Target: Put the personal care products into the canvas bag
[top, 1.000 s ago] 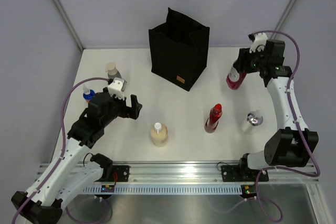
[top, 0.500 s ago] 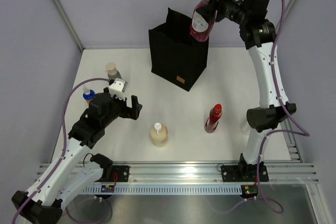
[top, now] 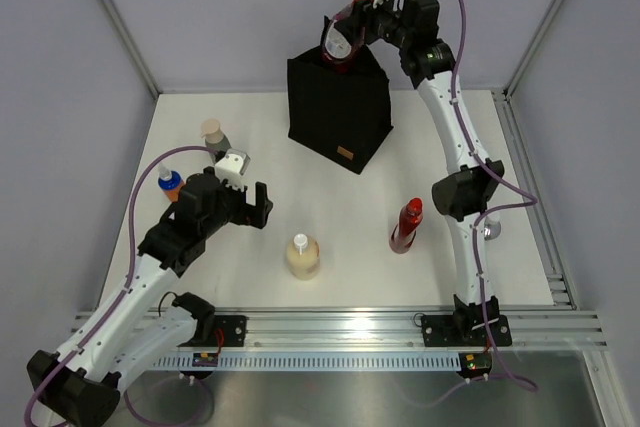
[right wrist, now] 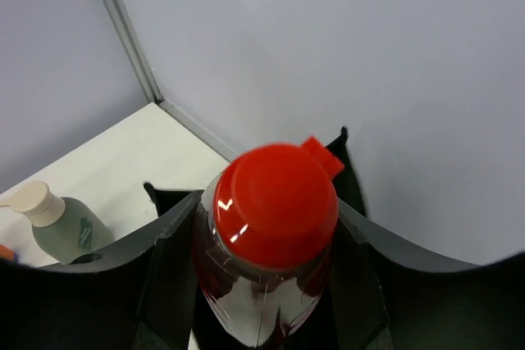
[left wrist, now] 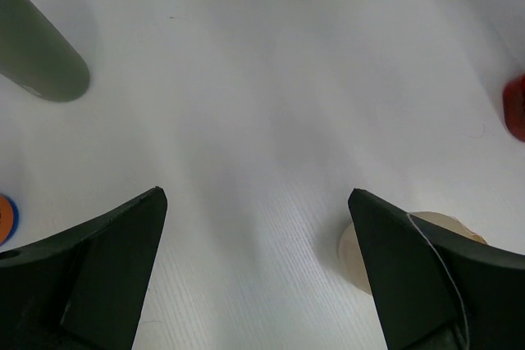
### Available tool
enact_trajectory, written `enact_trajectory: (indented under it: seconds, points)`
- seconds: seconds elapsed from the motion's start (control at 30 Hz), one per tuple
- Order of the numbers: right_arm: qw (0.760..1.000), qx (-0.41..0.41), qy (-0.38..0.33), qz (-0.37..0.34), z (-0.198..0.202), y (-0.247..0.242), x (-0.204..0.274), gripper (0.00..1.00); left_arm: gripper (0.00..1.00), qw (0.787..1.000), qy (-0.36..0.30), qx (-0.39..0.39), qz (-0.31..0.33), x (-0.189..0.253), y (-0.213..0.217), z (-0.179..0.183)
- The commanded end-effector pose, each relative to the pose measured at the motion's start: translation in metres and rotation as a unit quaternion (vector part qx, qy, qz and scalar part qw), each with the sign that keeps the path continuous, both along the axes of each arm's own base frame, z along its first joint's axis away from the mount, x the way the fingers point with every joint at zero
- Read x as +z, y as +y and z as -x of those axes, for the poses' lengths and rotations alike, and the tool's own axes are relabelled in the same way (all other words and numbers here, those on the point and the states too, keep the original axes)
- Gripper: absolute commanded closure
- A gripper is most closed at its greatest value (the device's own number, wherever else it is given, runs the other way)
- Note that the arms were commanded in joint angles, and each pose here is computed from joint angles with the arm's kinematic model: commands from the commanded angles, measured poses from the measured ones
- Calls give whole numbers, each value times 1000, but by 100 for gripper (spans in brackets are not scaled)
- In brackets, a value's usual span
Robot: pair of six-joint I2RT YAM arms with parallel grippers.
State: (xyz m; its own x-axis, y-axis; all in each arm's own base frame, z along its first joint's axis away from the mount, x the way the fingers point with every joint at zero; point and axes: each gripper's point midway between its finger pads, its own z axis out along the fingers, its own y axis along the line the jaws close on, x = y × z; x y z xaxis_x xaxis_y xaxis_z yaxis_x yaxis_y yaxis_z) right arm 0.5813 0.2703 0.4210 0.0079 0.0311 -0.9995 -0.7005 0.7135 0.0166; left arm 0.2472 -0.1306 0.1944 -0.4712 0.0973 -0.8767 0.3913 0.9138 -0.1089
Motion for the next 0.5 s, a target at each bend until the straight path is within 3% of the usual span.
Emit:
enact_trajectory:
  seconds: [0.0, 0.33, 0.47]
  points:
    - [998, 30, -45, -35, 21, 14, 42, 100, 1, 1000, -25, 3, 0, 10, 0, -8]
    - [995, 88, 40, 36, 55, 26, -29, 100, 1, 999, -25, -20, 8, 12, -7, -5]
    - [988, 96, 91, 78, 62, 35, -84, 100, 1, 999, -26, -28, 14, 14, -10, -2]
